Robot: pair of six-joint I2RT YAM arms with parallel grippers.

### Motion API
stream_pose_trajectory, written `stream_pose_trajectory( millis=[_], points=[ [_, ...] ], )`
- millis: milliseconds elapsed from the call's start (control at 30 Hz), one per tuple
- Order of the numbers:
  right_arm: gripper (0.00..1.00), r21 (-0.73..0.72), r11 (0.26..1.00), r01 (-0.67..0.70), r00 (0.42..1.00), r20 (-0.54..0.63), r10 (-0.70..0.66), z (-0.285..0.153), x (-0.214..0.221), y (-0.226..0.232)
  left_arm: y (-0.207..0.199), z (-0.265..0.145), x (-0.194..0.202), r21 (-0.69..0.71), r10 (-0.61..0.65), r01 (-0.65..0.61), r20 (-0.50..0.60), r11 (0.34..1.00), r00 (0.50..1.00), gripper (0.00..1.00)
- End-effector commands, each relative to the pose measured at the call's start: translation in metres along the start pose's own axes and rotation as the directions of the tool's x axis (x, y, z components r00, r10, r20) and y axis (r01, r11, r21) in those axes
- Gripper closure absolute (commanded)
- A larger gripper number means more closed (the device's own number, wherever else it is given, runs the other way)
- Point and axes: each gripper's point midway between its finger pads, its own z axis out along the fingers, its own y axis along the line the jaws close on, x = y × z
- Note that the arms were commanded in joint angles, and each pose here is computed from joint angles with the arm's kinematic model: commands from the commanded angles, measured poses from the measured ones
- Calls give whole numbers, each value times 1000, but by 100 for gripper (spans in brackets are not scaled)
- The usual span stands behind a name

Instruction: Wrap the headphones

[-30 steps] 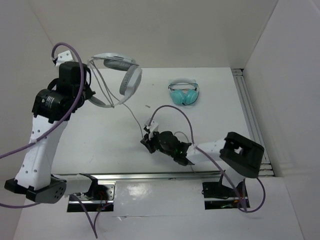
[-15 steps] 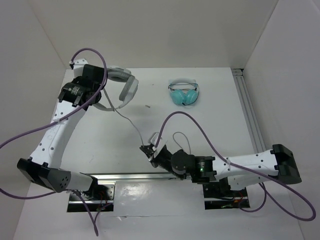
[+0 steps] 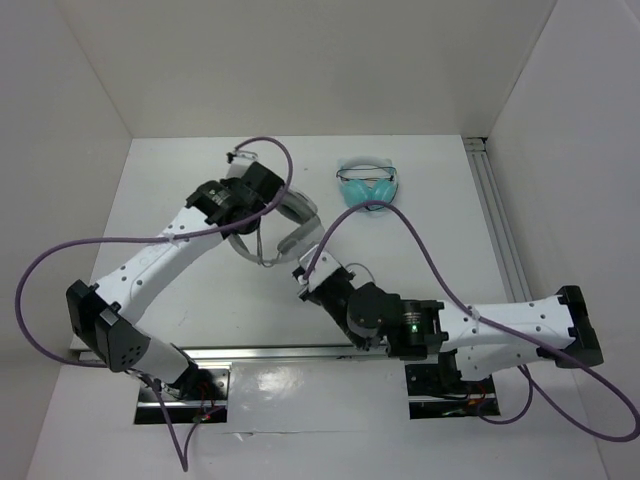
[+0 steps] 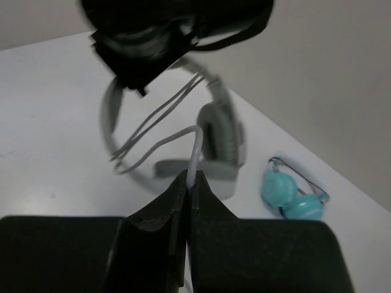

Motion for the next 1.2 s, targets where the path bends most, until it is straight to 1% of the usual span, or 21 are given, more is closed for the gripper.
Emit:
stream_pose_trajectory(
  millis=[0, 33, 67, 133, 200, 233, 300, 333, 433, 467, 567, 600, 667, 700, 767, 833, 900, 933, 1067, 1100, 1167],
  points=[
    [100, 196, 980, 23, 1000, -2, -23, 6, -22, -62, -24, -16, 12, 83, 76, -77, 14, 994, 997, 100],
    [100, 228, 973, 15, 1000, 1, -15, 10, -22, -79, -28, -18, 18, 100, 94, -94, 11, 991, 996, 100],
    [100, 241, 971, 7, 1000, 8, -9, 12, -29, -88, -29, -21, 21, 109, 112, -113, 17, 988, 994, 100],
    [100, 264, 965, 9, 1000, -1, -9, 20, -26, -104, -39, -29, 29, 150, 146, -149, 34, 977, 989, 100],
    [100, 292, 957, 2, 1000, 3, -3, 26, -30, -116, -40, -41, 32, 173, 174, -184, 71, 967, 982, 100],
    [100, 312, 949, 43, 999, -34, -35, 36, -19, -125, -40, -42, 37, 176, 198, -208, 74, 962, 977, 100],
    [100, 333, 942, 34, 999, -38, -22, 45, -16, -142, -30, -43, 40, 162, 198, -209, 79, 965, 977, 100],
    [100, 331, 944, 8, 999, -44, 7, 54, -7, -145, -29, -46, 40, 177, 189, -201, 80, 964, 979, 100],
    [95, 349, 935, -57, 997, -35, 74, 75, 9, -181, -32, -56, 51, 248, 190, -205, 82, 947, 978, 100],
    [95, 344, 937, -58, 996, -49, 80, 84, 21, -194, -34, -59, 54, 264, 208, -224, 88, 938, 974, 100],
    [94, 322, 942, -94, 993, -38, 112, 96, 26, -212, -42, -72, 62, 331, 245, -267, 107, 905, 964, 100],
    [93, 318, 943, -100, 993, -20, 113, 96, 19, -217, -43, -76, 66, 352, 248, -272, 112, 896, 962, 100],
    [93, 289, 951, -113, 991, -35, 128, 105, 26, -221, -48, -85, 71, 383, 269, -297, 127, 875, 955, 100],
    [93, 287, 950, -120, 992, -11, 129, 105, 16, -226, -51, -86, 77, 396, 286, -312, 124, 864, 950, 100],
    [93, 283, 952, -117, 992, -20, 128, 107, 18, -228, -56, -91, 80, 416, 299, -326, 132, 849, 945, 100],
    [93, 294, 948, -120, 992, -8, 128, 106, 12, -233, -61, -86, 85, 404, 327, -345, 116, 847, 938, 100],
    [86, 255, 957, -138, 990, 30, 135, 107, 3, -231, -66, -87, 87, 413, 341, -356, 114, 838, 933, 100],
    [83, 238, 962, -136, 991, 21, 134, 108, 8, -227, -68, -88, 91, 414, 355, -366, 108, 834, 929, 100],
    [83, 152, 978, -140, 990, 30, 137, 112, 11, -223, -83, -104, 90, 459, 370, -389, 136, 799, 919, 100],
    [82, 99, 985, -139, 989, 67, 132, 112, 4, -219, -83, -106, 87, 458, 376, -397, 141, 795, 916, 100],
    [80, 64, 986, -154, 986, 71, 150, 114, 12, -215, -89, -115, 88, 504, 385, -405, 149, 763, 911, 100]
  ],
)
